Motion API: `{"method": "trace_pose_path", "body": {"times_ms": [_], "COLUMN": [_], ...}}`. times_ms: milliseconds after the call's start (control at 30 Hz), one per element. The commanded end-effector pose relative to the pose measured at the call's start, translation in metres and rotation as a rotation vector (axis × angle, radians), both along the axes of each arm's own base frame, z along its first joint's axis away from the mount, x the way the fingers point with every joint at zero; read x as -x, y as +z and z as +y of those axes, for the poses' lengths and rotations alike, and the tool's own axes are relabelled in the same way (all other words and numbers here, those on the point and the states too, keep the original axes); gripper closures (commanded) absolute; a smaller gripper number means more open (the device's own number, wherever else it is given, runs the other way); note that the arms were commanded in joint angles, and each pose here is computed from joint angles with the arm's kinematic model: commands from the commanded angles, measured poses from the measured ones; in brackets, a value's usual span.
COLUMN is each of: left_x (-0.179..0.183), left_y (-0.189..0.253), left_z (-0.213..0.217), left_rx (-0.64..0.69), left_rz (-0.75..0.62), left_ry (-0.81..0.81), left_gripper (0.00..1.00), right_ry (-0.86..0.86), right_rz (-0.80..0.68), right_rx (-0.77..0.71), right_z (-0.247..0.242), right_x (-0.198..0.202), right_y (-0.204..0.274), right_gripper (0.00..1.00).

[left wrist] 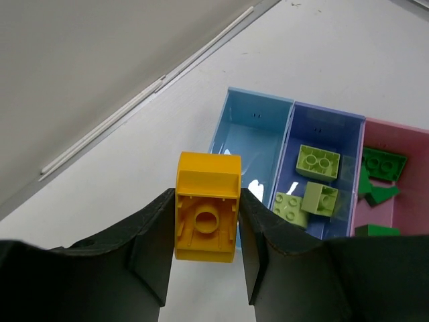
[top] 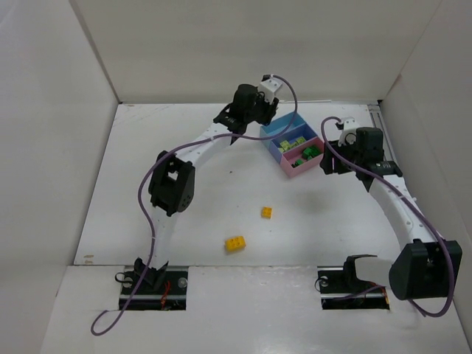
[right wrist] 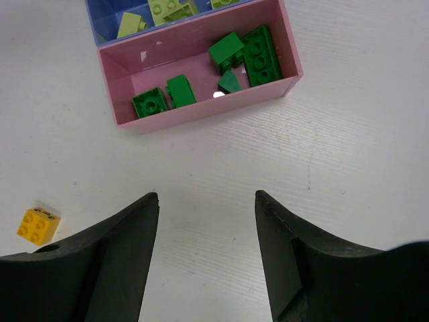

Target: Sort the legos into containers by color

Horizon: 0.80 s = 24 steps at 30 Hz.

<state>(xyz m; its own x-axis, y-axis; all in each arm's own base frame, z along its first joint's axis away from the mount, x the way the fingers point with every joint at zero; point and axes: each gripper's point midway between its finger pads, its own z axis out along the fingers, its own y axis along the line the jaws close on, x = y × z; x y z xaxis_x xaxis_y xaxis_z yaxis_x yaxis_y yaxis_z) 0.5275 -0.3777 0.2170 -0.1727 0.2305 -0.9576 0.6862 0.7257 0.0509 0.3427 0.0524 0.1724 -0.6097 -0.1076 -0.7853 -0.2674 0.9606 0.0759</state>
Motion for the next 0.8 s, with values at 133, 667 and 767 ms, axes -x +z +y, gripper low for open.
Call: {"method": "trace_pose_path", "body": {"times_ms": [133,667,767], "left_x": [-0.025,-0.029,-0.021], "left_y": [0.039,0.014,0.052], "left_z": [-0.033,-0.036,-0.018], "left_rx": [0.176,0.183,0.217], "left_rz": [-0.107,-0.022,-0.063], "left_ry": [-0.048,-0.048,-0.018], "left_gripper": [0.64,0.22,0.00], "right_ry": [-0.023,0.027,0.048], "right_rz": [-0.069,-0.060,-0.088], "right_rx": [-0.011,-0.047,-0.050], "right_z": [-0.010,-0.008,-0.005], "right_x": [-0.014,-0.019,-0.016], "right_y": [0.014,0.005,0.012], "right_gripper": [0.35,0.35,0.35]}}
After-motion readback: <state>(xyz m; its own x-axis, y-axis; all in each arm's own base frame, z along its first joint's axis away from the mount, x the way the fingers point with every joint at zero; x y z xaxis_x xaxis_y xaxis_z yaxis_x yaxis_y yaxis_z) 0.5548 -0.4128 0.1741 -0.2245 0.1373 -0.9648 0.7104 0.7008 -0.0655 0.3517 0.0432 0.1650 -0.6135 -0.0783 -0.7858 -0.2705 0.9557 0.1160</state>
